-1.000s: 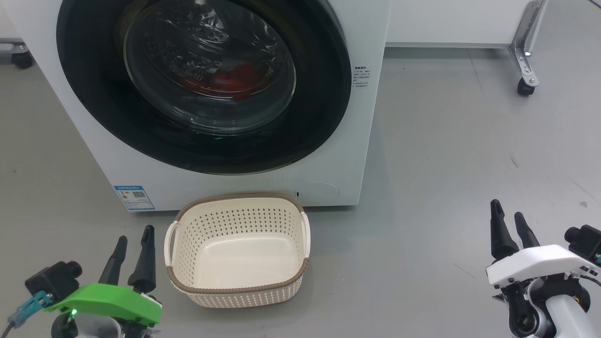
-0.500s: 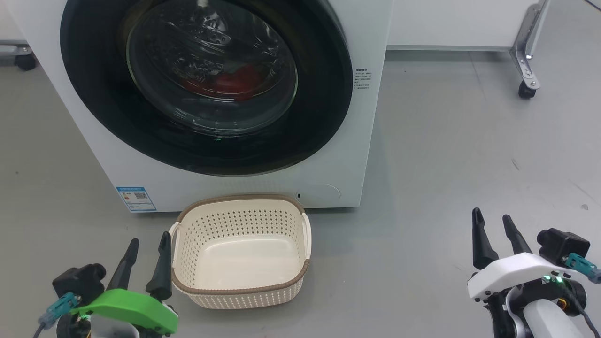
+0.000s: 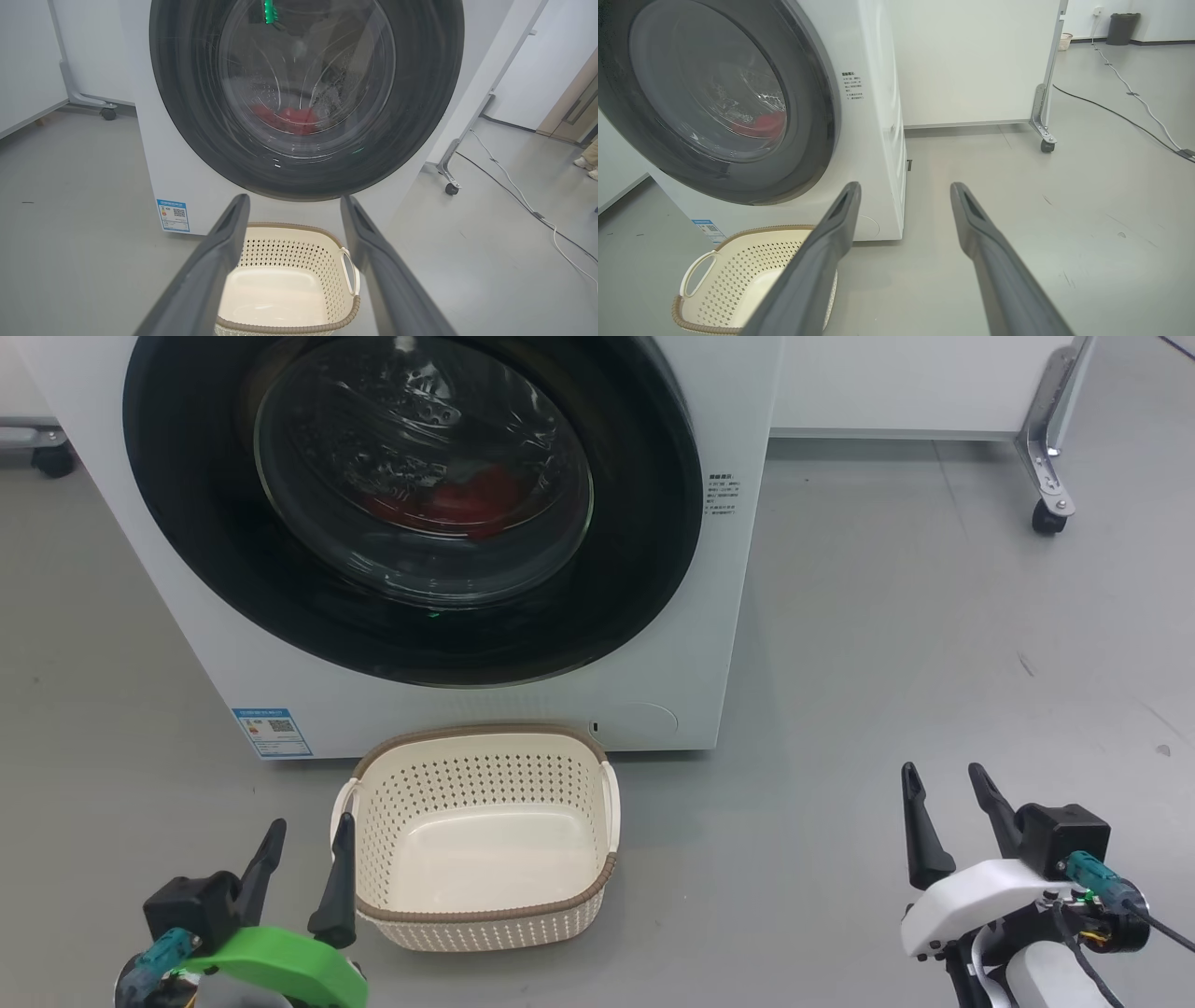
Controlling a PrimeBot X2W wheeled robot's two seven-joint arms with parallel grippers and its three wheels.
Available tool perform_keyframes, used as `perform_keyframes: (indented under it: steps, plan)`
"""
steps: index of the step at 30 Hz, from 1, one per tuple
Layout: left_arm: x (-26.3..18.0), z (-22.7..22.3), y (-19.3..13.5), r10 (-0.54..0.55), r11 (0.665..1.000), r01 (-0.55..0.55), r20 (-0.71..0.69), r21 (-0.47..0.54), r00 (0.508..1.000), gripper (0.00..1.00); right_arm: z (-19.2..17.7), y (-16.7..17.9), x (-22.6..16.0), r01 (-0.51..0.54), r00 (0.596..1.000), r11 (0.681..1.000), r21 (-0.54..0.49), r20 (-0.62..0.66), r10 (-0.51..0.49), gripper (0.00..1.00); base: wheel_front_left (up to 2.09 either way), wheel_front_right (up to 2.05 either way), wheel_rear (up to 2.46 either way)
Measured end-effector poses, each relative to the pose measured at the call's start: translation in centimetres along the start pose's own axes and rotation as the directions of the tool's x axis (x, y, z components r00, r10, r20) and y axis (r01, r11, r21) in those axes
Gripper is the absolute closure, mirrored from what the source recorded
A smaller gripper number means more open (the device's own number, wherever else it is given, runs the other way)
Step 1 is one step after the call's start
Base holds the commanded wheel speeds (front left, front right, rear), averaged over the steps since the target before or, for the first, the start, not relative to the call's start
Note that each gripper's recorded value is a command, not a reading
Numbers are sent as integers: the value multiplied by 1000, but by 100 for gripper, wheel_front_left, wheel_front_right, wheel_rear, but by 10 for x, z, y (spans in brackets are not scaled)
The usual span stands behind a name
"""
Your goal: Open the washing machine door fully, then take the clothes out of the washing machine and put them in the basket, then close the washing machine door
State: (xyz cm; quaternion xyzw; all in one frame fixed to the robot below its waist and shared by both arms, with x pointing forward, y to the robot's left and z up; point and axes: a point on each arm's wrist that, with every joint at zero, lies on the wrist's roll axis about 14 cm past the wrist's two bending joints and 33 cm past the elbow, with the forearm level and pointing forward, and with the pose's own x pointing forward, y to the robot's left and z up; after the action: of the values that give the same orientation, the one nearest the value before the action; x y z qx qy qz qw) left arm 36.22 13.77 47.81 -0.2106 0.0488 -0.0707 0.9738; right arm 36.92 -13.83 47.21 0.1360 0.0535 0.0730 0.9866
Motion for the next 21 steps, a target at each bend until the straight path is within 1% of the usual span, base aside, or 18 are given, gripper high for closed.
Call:
perform_keyframes:
  steps: [8,15,21]
  plan:
    - [-1,-5,0,-3,996,4,-9,90,1000,0,0,8,0,-28,999,995,-100,15,30,0,0,0,0]
    - [-2,-8,0,-7,985,9,-11,173,1000,0,-2,13,-1,-46,999,981,-191,21,51,0,0,0,0]
    - [1,-5,3,7,982,-6,-4,187,1000,0,-3,10,-1,-26,999,981,-190,21,31,0,0,0,0]
